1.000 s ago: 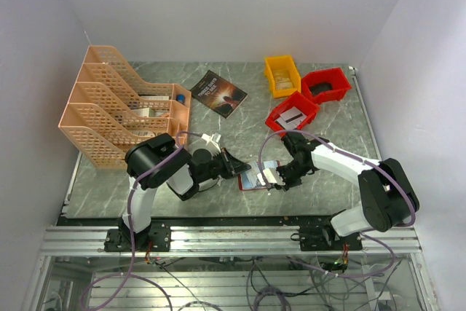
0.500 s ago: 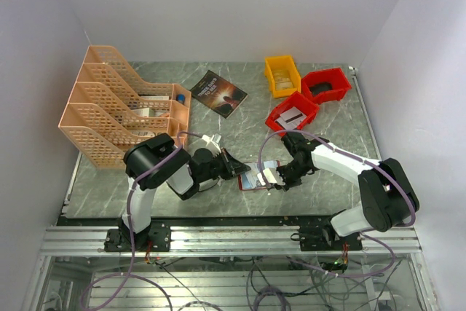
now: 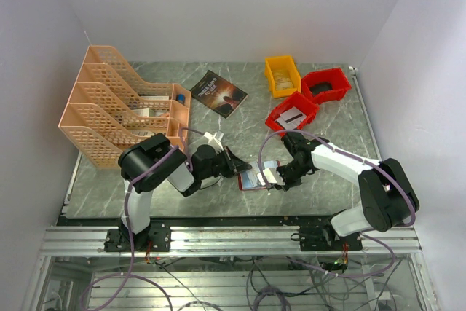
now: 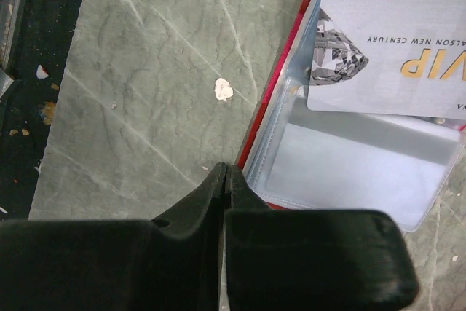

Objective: Put the credit cards into the card holder
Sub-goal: Insert the credit card into the card holder.

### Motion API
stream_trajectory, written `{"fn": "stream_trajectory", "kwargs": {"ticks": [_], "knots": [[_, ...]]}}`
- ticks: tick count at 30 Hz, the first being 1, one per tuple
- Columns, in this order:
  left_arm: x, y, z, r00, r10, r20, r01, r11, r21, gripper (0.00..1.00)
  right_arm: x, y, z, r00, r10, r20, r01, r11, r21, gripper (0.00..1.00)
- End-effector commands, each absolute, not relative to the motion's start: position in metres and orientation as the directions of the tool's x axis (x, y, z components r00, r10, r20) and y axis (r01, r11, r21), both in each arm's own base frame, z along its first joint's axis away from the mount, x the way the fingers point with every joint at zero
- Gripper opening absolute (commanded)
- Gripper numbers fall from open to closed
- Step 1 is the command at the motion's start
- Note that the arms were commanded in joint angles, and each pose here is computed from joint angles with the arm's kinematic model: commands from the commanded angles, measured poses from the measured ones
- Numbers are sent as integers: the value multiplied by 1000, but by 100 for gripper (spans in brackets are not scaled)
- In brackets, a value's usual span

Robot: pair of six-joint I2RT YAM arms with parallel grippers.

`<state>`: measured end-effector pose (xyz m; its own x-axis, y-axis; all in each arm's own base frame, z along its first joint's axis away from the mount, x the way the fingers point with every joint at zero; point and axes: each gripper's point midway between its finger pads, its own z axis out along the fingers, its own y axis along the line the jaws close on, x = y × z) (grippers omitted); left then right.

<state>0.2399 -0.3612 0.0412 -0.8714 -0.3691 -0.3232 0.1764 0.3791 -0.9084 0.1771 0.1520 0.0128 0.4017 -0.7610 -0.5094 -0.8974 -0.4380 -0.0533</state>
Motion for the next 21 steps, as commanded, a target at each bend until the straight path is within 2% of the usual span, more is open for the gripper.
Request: {"fn": "stream_trajectory", "kwargs": {"ticks": [1, 21], "knots": [[244, -364, 47, -867, -352, -354, 209, 387, -898, 7, 178, 147, 7, 406, -777, -481, -895, -444, -38, 0], [244, -363, 49, -876, -321, -359, 224, 388, -894, 7, 178, 147, 7, 404, -778, -481, -895, -444, -34, 0]]}}
